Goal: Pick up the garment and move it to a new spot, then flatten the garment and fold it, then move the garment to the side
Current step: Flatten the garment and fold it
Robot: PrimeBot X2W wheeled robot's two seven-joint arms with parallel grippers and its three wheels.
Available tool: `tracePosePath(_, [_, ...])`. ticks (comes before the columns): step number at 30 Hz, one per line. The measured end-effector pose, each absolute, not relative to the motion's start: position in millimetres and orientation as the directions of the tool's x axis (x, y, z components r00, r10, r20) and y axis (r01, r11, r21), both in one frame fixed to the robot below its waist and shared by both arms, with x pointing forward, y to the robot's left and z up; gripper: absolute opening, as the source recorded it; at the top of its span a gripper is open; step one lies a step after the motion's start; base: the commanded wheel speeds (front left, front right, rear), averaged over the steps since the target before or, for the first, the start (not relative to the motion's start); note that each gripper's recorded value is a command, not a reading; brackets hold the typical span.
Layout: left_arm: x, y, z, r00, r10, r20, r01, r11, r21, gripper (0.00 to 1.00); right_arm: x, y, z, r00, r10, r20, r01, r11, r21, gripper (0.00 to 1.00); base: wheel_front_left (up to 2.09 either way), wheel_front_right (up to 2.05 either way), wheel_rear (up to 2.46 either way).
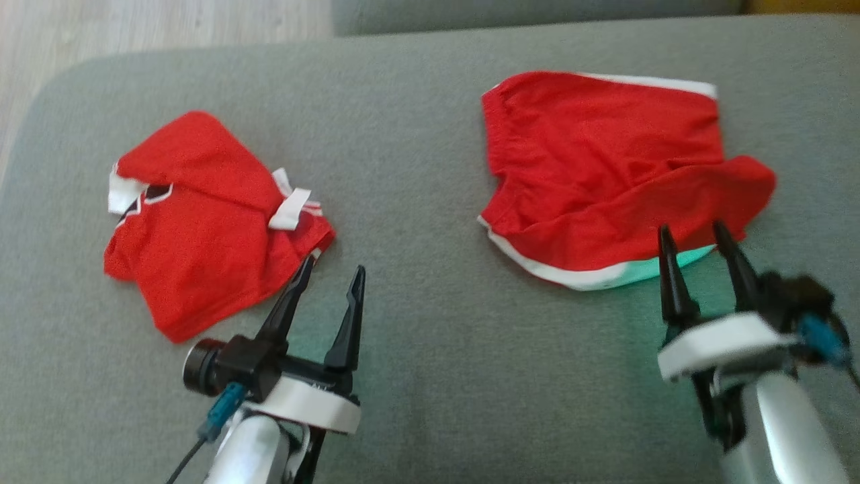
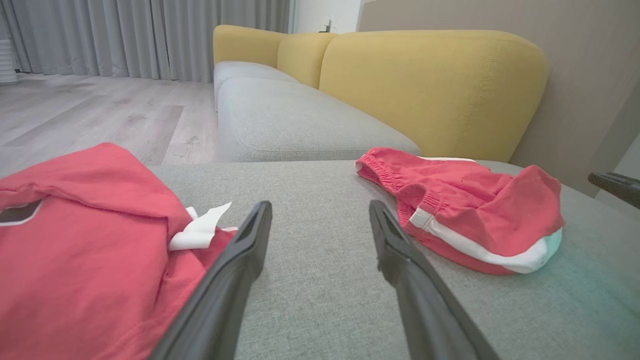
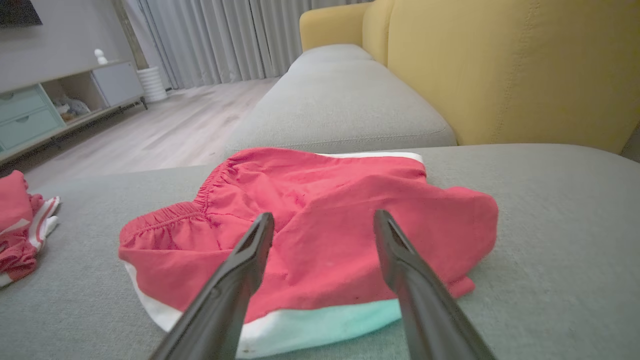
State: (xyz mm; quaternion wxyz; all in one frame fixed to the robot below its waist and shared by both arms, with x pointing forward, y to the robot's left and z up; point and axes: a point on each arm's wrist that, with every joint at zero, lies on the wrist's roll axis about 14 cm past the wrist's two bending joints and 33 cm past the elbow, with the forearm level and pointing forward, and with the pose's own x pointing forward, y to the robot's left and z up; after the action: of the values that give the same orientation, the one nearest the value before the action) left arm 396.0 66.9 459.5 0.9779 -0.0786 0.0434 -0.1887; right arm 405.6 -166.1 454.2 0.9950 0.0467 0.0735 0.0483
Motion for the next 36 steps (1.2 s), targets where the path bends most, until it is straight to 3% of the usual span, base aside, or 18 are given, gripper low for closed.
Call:
tracePosePath(8, [411, 74, 446, 0.927, -0.364, -0.085, 0.346, 0.922, -0.172, 1.0, 492, -134, 465, 0.95, 0.184, -0.251, -0.19, 0.982, -0.001, 1.0, 0.0, 0.0, 0.0])
tracePosePath(13, [416, 85, 438, 0.934, -0.339, -0.107, 0.317, 0.931, -0.182, 1.0, 538, -121, 435, 0.86, 0.211, -0.464, -0.261, 0.964, -0.045, 1.0, 0.0, 0.0, 0.0])
tracePosePath(20, [407, 107, 425, 0.947, -0.278, -0.158, 0.245, 0.948, -0.203, 1.0, 548, -89, 369, 0.607, 0.231, -0.761, -0.378, 0.926, -0.021, 1.0, 0.0, 0.0, 0.0])
tracePosePath(29, [404, 120, 424, 0.958, -0.233, -0.17, 0.198, 0.96, -0.2, 1.0, 563, -91, 364, 0.481, 0.141, -0.865, -0.46, 0.881, -0.112, 1.0, 0.0, 0.0, 0.0])
tracePosePath(30, [403, 120, 423, 0.958, -0.231, -0.172, 0.196, 0.96, -0.199, 1.0, 562, -92, 363, 0.467, 0.136, -0.874, -0.461, 0.881, -0.109, 0.87, 0.0, 0.0, 0.0])
tracePosePath(32, [403, 120, 423, 0.958, -0.231, -0.173, 0.196, 0.96, -0.199, 1.0, 562, -93, 363, 0.455, 0.133, -0.88, -0.461, 0.881, -0.105, 0.15, 0.0, 0.0, 0.0])
tracePosePath(33, [403, 121, 423, 0.958, -0.228, -0.174, 0.193, 0.961, -0.197, 1.0, 562, -93, 363, 0.444, 0.132, -0.886, -0.463, 0.88, -0.101, 0.0, 0.0, 0.0, 0.0])
tracePosePath(36, [403, 121, 422, 0.958, -0.227, -0.176, 0.192, 0.961, -0.198, 1.0, 559, -89, 361, 0.423, 0.147, -0.894, -0.472, 0.878, -0.079, 0.0, 0.0, 0.0, 0.0])
